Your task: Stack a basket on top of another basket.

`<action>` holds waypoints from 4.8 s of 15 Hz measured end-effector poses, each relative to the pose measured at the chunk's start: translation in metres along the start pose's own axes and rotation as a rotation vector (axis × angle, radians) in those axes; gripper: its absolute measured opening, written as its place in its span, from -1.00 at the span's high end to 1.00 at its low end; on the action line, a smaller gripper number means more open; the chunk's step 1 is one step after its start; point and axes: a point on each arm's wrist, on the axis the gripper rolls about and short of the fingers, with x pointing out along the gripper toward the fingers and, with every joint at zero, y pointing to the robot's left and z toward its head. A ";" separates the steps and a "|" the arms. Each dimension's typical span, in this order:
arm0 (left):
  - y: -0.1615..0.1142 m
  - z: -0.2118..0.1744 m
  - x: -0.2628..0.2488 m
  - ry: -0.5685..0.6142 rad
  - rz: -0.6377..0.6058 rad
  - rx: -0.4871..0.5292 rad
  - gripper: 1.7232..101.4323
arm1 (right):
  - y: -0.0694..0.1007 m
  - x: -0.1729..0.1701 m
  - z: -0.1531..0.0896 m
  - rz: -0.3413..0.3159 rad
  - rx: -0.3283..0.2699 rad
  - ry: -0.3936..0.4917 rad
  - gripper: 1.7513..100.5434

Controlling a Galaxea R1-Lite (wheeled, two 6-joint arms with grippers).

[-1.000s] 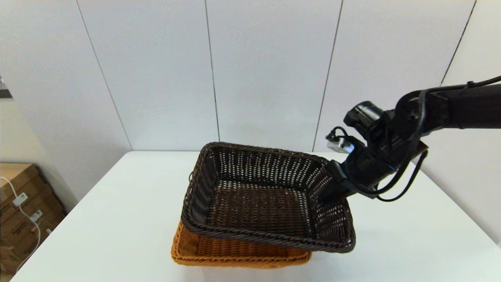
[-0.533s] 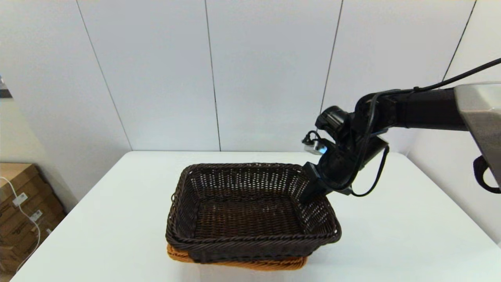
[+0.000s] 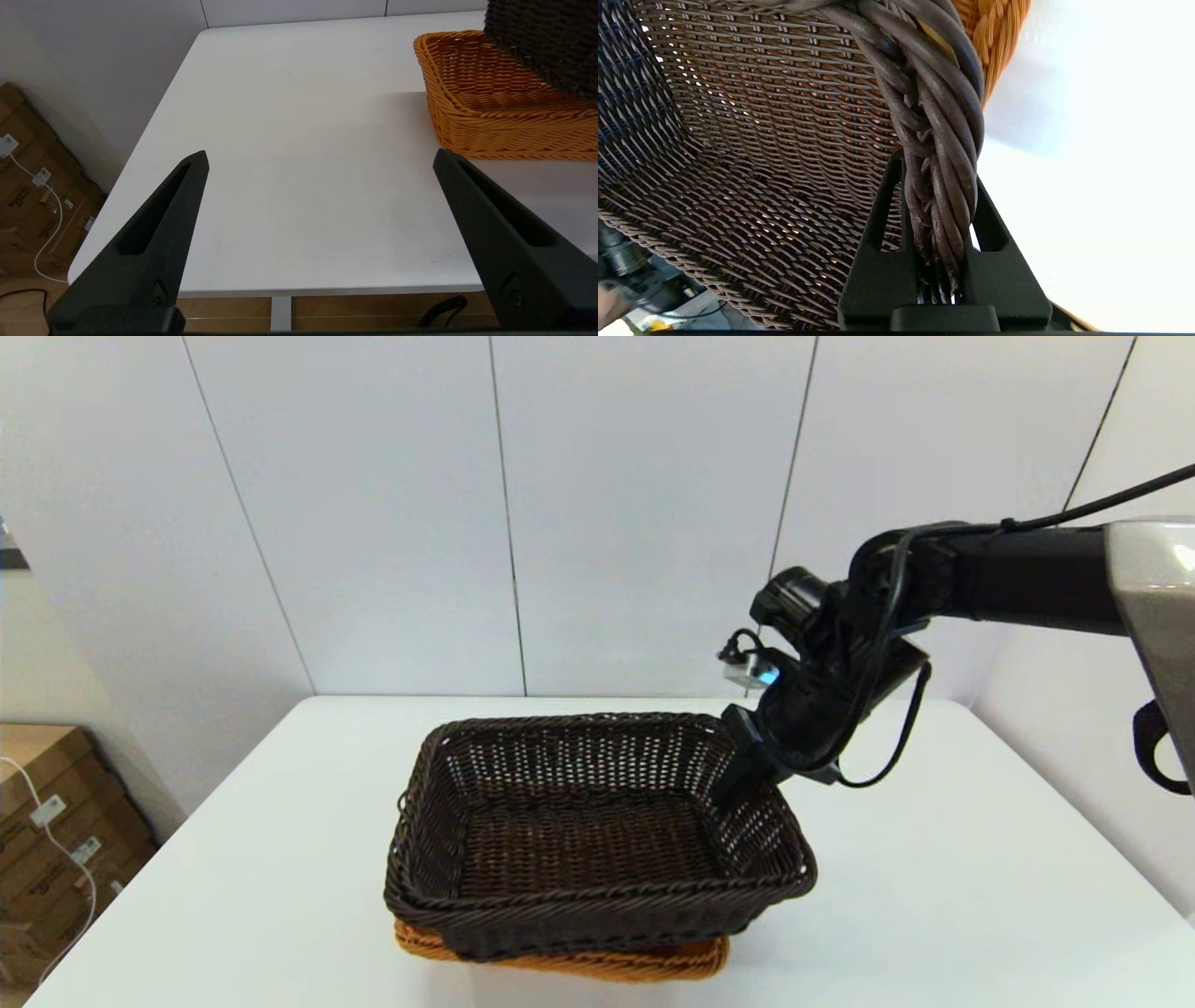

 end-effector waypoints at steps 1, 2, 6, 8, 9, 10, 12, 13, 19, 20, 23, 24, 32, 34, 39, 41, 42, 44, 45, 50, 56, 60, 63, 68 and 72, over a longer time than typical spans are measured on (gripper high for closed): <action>0.000 0.000 0.000 0.000 0.000 0.000 -0.93 | 0.001 -0.002 -0.001 0.000 0.000 0.000 0.74; 0.000 0.000 0.000 0.000 -0.001 0.000 -0.93 | 0.002 -0.005 -0.001 0.001 0.002 -0.004 0.74; 0.000 0.000 0.000 0.000 0.000 0.000 -0.93 | 0.010 -0.004 -0.002 -0.026 0.041 -0.024 0.74; 0.000 0.000 0.000 0.000 0.000 0.000 -0.93 | 0.012 -0.001 -0.001 -0.057 0.065 -0.038 0.74; 0.000 0.000 0.000 0.000 0.000 0.000 -0.93 | 0.014 0.000 0.000 -0.061 0.080 -0.054 0.74; 0.000 0.000 0.000 0.000 -0.001 0.000 -0.93 | 0.016 0.002 0.002 -0.061 0.095 -0.075 0.74; 0.000 0.000 0.000 0.000 -0.001 0.000 -0.93 | 0.020 0.006 0.005 -0.081 0.104 -0.107 0.74; 0.000 0.000 0.000 0.000 -0.001 0.000 -0.93 | 0.021 0.007 0.005 -0.081 0.110 -0.113 0.74; 0.000 0.000 0.000 0.000 -0.001 0.000 -0.93 | 0.020 0.015 0.006 -0.086 0.140 -0.094 0.74; 0.000 0.000 0.000 0.000 -0.001 0.000 -0.93 | 0.021 0.016 0.006 -0.087 0.147 -0.092 0.74; 0.000 0.000 0.000 0.000 -0.001 0.000 -0.93 | 0.020 0.019 0.007 -0.090 0.165 -0.089 0.74; 0.000 0.000 0.000 0.000 -0.001 0.000 -0.93 | 0.019 0.021 0.008 -0.092 0.169 -0.086 0.74; 0.000 0.000 0.000 0.000 -0.001 -0.001 -0.93 | 0.013 0.030 0.011 -0.112 0.199 -0.073 0.74; 0.000 0.000 0.000 0.000 0.000 -0.001 -0.93 | 0.011 0.033 0.012 -0.115 0.202 -0.066 0.74; 0.000 0.000 0.000 0.000 -0.001 -0.001 -0.93 | 0.007 0.038 0.014 -0.137 0.211 -0.059 0.74; 0.000 0.000 0.000 0.000 -0.001 -0.001 -0.93 | 0.007 0.037 0.014 -0.139 0.212 -0.065 0.74; 0.000 0.000 0.000 0.000 -0.001 -0.001 -0.93 | 0.007 0.036 0.014 -0.139 0.213 -0.066 0.74; 0.000 0.000 0.000 0.000 0.000 0.000 -0.93 | 0.004 0.040 0.013 -0.146 0.220 -0.055 0.74; 0.000 0.000 0.000 0.000 -0.001 -0.001 -0.93 | 0.003 0.041 0.014 -0.148 0.223 -0.050 0.74; 0.000 0.000 0.000 0.000 -0.001 0.000 -0.93 | 0.001 0.045 0.013 -0.189 0.223 -0.056 0.43; 0.000 0.000 0.000 0.000 0.000 0.000 -0.93 | 0.005 0.035 0.011 -0.170 0.218 -0.073 -0.31; 0.000 0.000 0.000 0.000 0.000 -0.001 -0.93 | 0.010 -0.004 0.009 -0.115 0.195 -0.164 -0.57; 0.000 0.000 0.000 0.000 -0.001 -0.001 -0.93 | 0.006 -0.050 -0.003 -0.022 0.179 -0.216 -0.69; 0.000 0.000 0.000 0.000 0.000 -0.001 -0.93 | 0.008 -0.129 -0.065 0.060 0.123 -0.269 -0.81; 0.000 0.000 0.000 0.000 0.000 -0.002 -0.93 | -0.005 -0.185 -0.141 0.031 0.066 -0.431 -0.87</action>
